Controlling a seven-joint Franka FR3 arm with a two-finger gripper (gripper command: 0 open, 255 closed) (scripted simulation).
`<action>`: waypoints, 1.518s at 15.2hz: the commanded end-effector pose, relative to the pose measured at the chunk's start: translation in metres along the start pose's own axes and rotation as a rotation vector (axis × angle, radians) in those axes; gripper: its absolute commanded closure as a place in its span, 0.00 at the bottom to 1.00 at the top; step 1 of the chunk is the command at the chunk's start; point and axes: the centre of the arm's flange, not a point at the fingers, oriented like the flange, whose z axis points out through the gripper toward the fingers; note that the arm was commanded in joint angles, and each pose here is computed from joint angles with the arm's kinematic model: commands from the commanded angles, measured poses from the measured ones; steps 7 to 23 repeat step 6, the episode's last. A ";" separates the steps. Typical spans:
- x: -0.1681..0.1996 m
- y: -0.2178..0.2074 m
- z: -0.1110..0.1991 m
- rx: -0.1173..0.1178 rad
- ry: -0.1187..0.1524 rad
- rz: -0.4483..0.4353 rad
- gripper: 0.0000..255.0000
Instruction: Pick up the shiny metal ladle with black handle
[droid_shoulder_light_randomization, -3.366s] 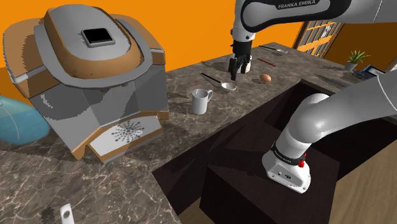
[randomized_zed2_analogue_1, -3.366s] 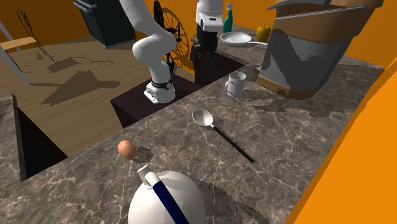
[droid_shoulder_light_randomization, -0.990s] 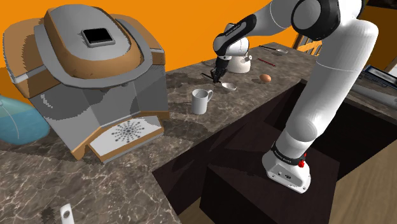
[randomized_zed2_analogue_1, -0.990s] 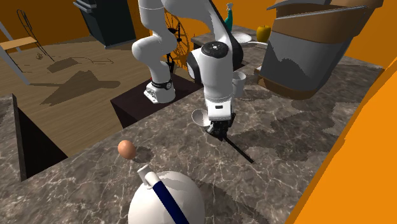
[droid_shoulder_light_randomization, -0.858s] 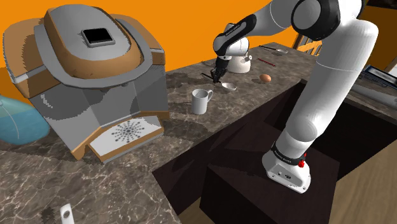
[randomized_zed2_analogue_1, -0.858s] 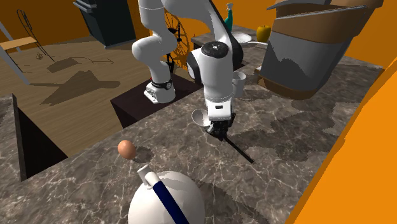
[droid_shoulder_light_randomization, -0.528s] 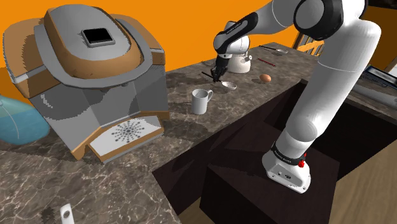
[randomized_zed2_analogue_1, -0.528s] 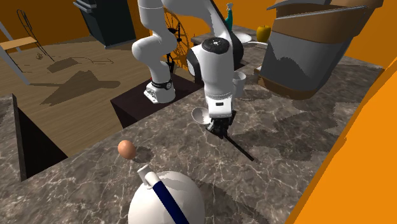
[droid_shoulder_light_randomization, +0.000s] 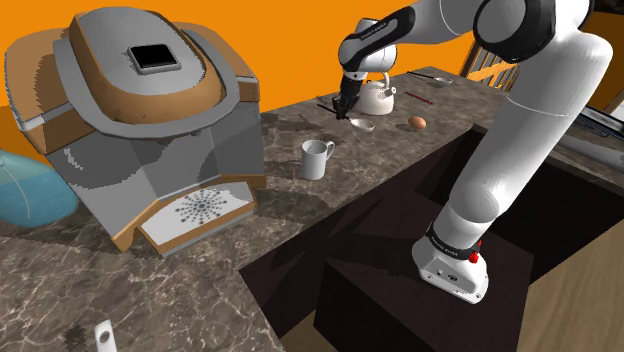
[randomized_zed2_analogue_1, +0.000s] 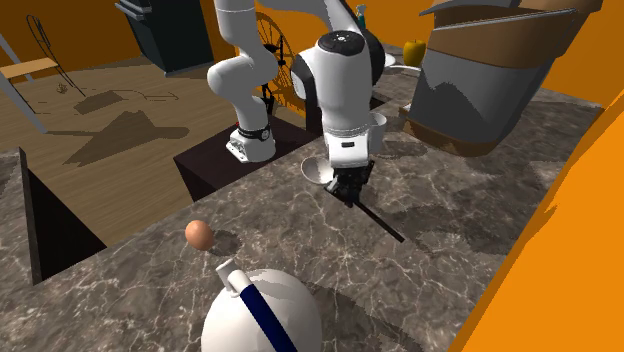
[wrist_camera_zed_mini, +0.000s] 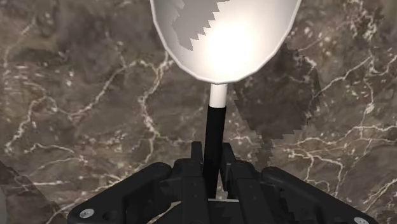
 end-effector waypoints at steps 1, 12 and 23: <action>0.001 -0.001 -0.011 0.000 0.000 0.000 1.00; 0.003 -0.003 -0.027 0.000 0.000 0.000 1.00; 0.003 -0.003 -0.027 0.000 0.000 0.000 1.00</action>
